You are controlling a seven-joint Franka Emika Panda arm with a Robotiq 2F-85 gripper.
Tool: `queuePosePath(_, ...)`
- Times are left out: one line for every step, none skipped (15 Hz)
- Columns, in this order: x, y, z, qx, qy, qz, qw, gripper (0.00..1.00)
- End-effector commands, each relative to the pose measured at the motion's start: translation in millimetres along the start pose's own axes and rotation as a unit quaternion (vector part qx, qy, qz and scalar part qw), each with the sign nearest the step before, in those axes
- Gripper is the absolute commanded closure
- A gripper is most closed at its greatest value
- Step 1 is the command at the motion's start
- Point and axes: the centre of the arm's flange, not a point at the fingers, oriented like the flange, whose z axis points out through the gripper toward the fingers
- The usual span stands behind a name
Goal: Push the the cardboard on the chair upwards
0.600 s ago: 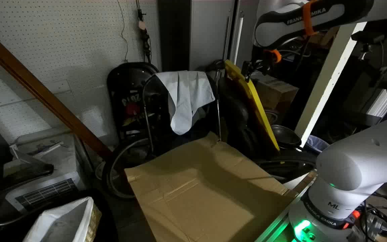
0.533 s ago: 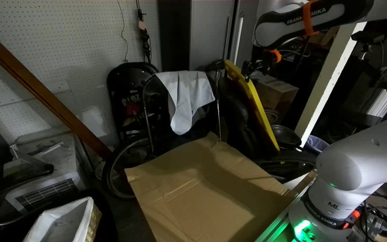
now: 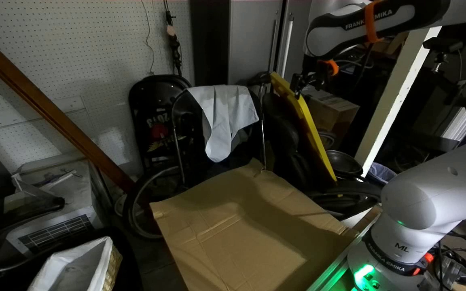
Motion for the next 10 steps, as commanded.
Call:
queuePosePath(6,-58,22,0.038,-0.001,-0.085,0.9957,0.00)
queuePosePath(9,-85,35,0.051,-0.003,-0.106,0.9930,0.00)
queuePosePath(11,-108,45,0.066,-0.005,-0.128,0.9895,0.00)
queuePosePath(12,-131,60,0.085,-0.009,-0.147,0.9855,0.00)
queuePosePath(14,-152,75,0.104,-0.015,-0.165,0.9808,0.00)
queuePosePath(13,-169,91,0.123,-0.021,-0.180,0.9757,0.00)
queuePosePath(10,-186,110,0.144,-0.033,-0.192,0.9702,0.00)
queuePosePath(10,-199,128,0.164,-0.045,-0.200,0.9647,0.00)
queuePosePath(7,-212,150,0.183,-0.059,-0.205,0.9597,0.00)
queuePosePath(6,-221,169,0.196,-0.072,-0.206,0.9560,0.00)
